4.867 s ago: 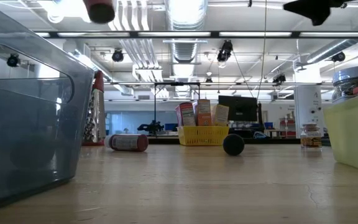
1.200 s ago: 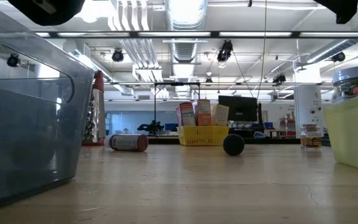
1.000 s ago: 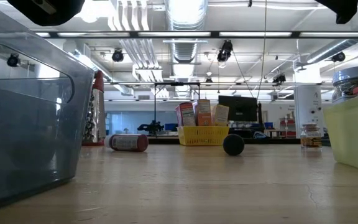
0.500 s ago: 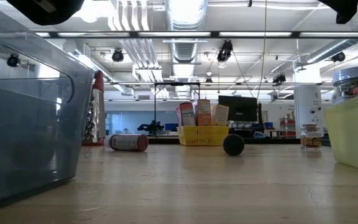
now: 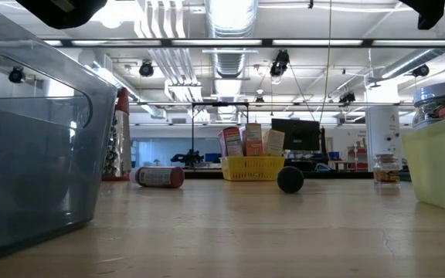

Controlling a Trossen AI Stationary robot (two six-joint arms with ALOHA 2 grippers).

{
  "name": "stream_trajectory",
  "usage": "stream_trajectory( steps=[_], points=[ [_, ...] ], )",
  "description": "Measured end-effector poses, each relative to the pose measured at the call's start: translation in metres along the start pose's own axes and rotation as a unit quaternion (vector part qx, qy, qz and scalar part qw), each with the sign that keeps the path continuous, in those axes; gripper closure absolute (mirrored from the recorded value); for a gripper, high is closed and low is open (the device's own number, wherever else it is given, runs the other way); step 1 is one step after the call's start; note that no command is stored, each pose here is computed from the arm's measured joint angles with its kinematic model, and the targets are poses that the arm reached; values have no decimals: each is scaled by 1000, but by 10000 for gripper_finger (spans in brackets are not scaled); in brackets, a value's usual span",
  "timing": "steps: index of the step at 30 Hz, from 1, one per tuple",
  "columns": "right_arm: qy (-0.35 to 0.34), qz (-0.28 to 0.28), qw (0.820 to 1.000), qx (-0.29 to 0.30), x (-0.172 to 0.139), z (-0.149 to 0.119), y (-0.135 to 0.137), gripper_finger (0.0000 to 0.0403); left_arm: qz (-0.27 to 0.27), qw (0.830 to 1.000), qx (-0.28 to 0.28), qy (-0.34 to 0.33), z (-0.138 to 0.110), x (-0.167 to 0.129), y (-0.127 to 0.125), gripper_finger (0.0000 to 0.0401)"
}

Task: Pick & Place Kitchen Items
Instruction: Put the large pink food coloring bottle into the black bin, then put the transparent seasoning bottle into the bottom yellow bin

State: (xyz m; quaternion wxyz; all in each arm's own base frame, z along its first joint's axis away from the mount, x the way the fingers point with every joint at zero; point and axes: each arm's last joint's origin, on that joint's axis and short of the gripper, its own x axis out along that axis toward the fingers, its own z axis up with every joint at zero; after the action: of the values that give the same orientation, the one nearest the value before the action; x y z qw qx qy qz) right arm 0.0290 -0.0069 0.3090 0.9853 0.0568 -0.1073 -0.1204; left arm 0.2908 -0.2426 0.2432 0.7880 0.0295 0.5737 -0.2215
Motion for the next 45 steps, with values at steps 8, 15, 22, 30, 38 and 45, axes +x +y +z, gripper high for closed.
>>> stream_trajectory(
  steps=[8, 15, 22, 30, 38, 45],
  points=[
    [0, 0, 1000, -1, 0, 0, 0, 175, 18, 1000, 19, -6, 0, 0, 1, 249],
    [0, 0, 1000, 0, 0, 0, 0, 152, 26, 999, 19, -10, 1, -1, 1, 205],
    [0, 0, 1000, -1, 0, 0, 0, 128, 33, 999, 11, -14, 1, -9, 1, 194],
    [0, 0, 1000, -1, 0, 0, 0, 100, 96, 994, -25, -50, 4, -48, 0, 195],
    [0, 0, 1000, 0, 0, 0, 0, 74, 236, 951, -130, -152, -6, -103, 24, 195],
    [0, 0, 1000, -1, 0, 0, 0, 52, 337, 910, -45, -237, -1, -142, 45, 195]
  ],
)
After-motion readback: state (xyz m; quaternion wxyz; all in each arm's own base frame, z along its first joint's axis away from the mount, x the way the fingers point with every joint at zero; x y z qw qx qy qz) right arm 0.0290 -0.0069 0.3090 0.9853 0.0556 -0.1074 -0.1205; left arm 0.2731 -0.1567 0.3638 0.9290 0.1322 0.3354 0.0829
